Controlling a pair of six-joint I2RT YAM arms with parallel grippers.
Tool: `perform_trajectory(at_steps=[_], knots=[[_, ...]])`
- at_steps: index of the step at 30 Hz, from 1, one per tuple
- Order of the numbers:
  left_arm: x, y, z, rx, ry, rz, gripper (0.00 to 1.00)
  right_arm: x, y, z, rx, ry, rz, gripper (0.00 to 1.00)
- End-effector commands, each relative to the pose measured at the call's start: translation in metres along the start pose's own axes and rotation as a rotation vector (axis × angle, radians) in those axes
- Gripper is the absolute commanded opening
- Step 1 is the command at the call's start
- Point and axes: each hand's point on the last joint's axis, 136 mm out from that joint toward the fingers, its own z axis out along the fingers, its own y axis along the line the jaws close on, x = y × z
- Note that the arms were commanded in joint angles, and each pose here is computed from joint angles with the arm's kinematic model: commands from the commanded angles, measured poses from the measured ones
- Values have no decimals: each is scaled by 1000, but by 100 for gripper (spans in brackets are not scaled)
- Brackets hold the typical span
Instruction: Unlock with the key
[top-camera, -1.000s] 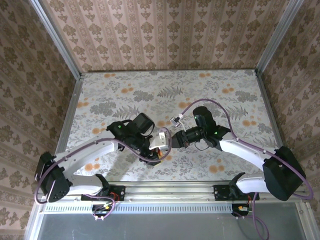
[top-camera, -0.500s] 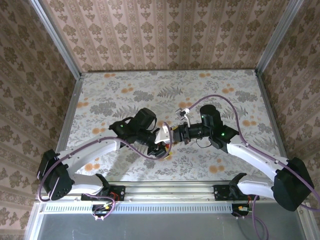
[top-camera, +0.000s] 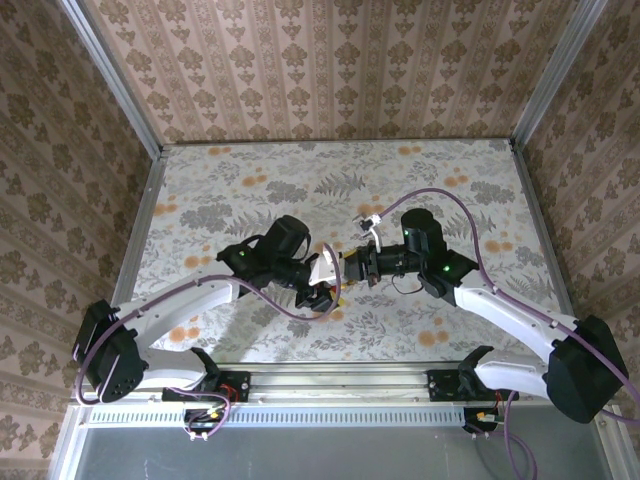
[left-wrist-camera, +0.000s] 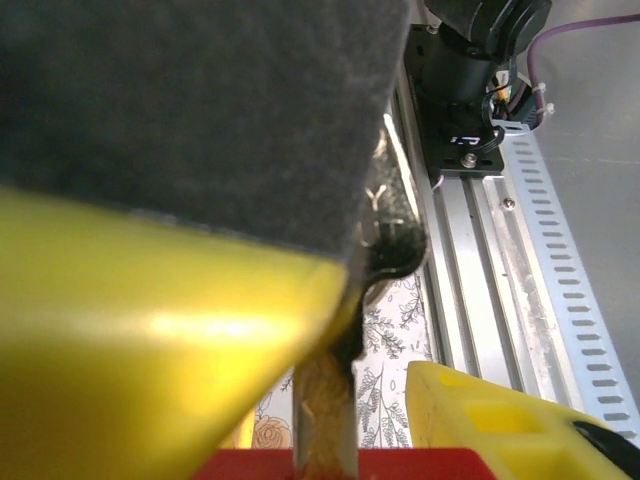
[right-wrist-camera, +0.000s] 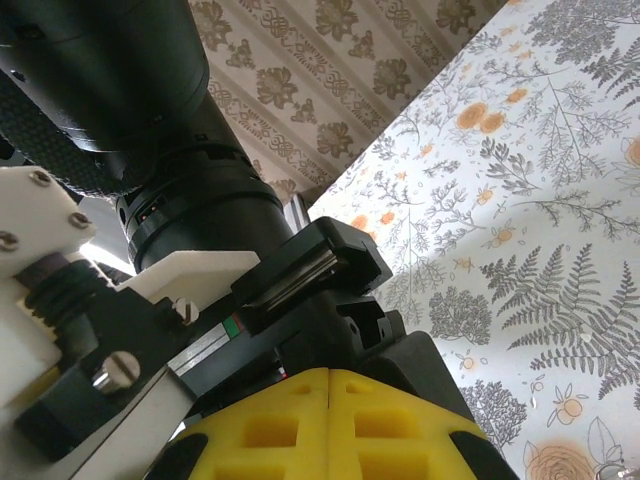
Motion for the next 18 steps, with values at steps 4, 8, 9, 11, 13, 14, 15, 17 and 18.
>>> perform_trajectory(at_steps=[4,8,9,11,13,14,15,17,18], knots=[[-59,38,-24,-178,-132,152,0,43,-41,-1,137,141,217,21],[-36,45,-16,-188,-33,107,0,37,-49,-12,193,122,277,33],[-30,46,-14,-190,-10,95,0,37,-50,-14,200,121,287,34],[-21,47,-11,-183,31,78,0,32,-47,-20,210,109,299,38],[-13,49,-10,-189,63,67,0,29,-46,-25,221,101,308,42],[-10,50,-9,-193,77,62,0,29,-45,-28,228,102,317,43],[-7,51,-9,-196,89,62,0,29,-44,-30,224,99,325,44],[-3,53,-8,-203,108,61,0,29,-44,-33,214,94,360,46],[-2,54,-8,-205,115,61,0,29,-43,-34,208,91,371,47]])
